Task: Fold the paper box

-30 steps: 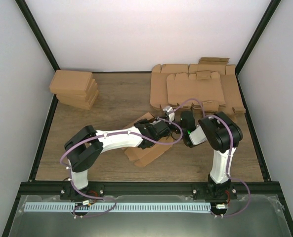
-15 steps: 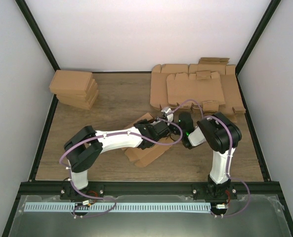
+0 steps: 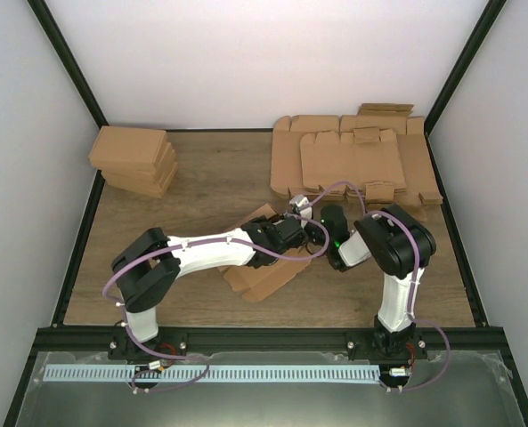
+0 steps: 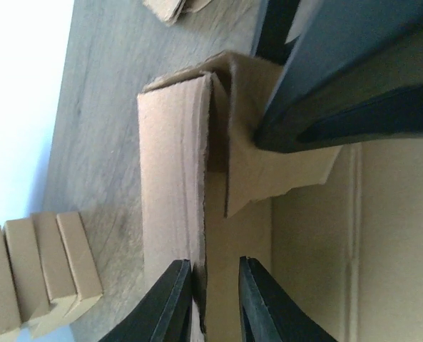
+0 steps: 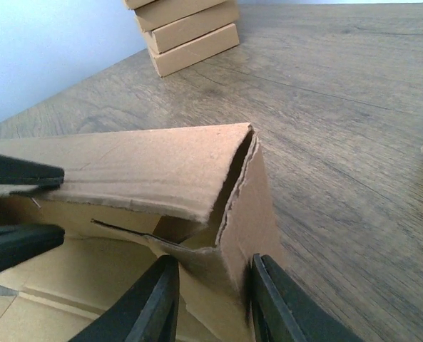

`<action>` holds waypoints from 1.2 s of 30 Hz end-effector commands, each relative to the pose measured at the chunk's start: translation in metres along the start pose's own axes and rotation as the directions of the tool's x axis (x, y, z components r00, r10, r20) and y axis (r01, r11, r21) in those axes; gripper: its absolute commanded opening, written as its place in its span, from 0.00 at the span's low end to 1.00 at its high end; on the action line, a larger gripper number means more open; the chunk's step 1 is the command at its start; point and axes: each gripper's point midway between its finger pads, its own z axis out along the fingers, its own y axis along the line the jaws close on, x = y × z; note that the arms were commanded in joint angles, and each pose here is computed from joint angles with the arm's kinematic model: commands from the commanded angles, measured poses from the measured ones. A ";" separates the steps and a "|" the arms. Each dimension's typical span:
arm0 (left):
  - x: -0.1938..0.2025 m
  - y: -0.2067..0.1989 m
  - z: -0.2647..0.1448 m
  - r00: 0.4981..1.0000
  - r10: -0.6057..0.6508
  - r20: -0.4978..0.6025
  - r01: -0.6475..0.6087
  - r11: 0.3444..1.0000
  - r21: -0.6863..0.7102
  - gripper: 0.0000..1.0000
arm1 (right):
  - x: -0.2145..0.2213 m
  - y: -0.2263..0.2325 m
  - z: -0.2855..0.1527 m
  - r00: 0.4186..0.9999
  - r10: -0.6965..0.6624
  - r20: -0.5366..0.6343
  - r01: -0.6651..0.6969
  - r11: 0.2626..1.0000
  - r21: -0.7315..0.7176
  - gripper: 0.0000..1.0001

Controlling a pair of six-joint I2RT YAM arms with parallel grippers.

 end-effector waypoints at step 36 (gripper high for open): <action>-0.054 0.088 -0.089 0.762 -0.633 0.136 0.443 0.663 0.604 0.74 | -0.022 0.014 0.005 0.991 -0.122 0.048 0.120 0.992 0.045 0.07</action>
